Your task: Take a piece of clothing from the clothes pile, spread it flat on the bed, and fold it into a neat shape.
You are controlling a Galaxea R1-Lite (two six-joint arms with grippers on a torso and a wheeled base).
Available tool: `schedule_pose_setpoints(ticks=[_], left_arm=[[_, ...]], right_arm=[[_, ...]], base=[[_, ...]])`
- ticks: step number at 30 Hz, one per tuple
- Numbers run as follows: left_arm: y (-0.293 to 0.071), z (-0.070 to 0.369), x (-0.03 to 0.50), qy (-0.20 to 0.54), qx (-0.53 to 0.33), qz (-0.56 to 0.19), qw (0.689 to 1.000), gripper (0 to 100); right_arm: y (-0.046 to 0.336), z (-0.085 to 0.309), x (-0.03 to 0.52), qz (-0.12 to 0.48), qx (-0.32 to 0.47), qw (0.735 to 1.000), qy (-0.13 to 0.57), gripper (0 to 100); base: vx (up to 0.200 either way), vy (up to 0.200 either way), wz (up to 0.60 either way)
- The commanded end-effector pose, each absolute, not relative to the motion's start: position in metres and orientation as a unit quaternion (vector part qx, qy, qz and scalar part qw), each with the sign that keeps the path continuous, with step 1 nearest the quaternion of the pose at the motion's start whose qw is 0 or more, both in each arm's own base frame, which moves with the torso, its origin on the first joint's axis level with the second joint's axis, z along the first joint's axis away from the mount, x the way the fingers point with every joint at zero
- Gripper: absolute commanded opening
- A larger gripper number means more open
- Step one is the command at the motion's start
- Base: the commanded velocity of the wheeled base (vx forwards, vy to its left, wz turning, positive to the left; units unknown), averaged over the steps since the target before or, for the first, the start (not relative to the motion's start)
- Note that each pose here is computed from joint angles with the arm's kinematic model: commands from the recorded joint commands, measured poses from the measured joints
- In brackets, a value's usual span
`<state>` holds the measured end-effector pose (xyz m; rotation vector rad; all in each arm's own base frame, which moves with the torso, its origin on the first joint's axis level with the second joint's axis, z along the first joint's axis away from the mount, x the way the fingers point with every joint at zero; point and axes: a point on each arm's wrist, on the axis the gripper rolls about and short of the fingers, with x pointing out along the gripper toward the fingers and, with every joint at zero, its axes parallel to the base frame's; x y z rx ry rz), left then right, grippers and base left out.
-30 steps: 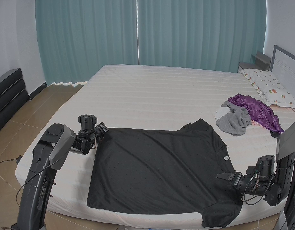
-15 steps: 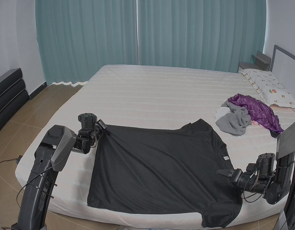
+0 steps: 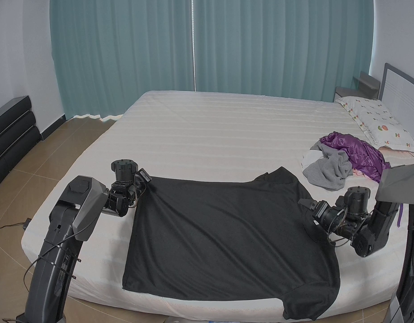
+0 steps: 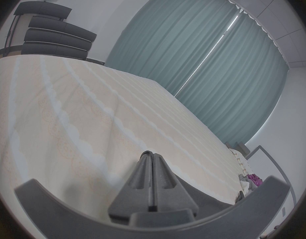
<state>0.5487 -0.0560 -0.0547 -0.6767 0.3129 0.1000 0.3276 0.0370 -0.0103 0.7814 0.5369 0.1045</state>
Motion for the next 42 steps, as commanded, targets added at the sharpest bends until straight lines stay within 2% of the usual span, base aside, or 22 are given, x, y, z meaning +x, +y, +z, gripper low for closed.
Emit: schedule_pose_setpoints(ticks=[1, 5, 13, 33, 34, 42], left_arm=[[-0.064, -0.048, 0.547, 0.154, -0.327, 0.045, 0.931, 0], [-0.065, -0.048, 0.546, 0.153, -0.324, 0.054, 0.932, 0], [-0.066, -0.036, 0.542, 0.152, -0.323, 0.056, 0.932, 0], [-0.075, -0.040, 0.540, 0.161, -0.321, 0.050, 0.932, 0], [-0.075, -0.040, 0.540, 0.161, -0.321, 0.050, 0.932, 0], [-0.075, -0.040, 0.540, 0.160, -0.321, 0.051, 0.932, 0]], right_arm=[[0.027, -0.033, 0.405, 0.015, 0.344, 0.901, 0.265, 100], [0.027, -0.041, 0.427, 0.004, 0.320, 0.906, 0.275, 100], [0.026, -0.039, 0.471, -0.002, 0.280, 0.928, 0.246, 100], [0.026, -0.066, 0.506, -0.004, 0.273, 0.928, 0.254, 100], [0.025, -0.066, 0.507, -0.004, 0.274, 0.928, 0.253, 0], [0.016, -0.063, 0.509, -0.013, 0.280, 0.928, 0.244, 0]], base=[[0.000, 0.000, 0.00], [0.000, 0.000, 0.00], [0.000, 0.000, 0.00], [0.000, 0.000, 0.00], [0.000, 0.000, 0.00], [0.000, 0.000, 0.00]])
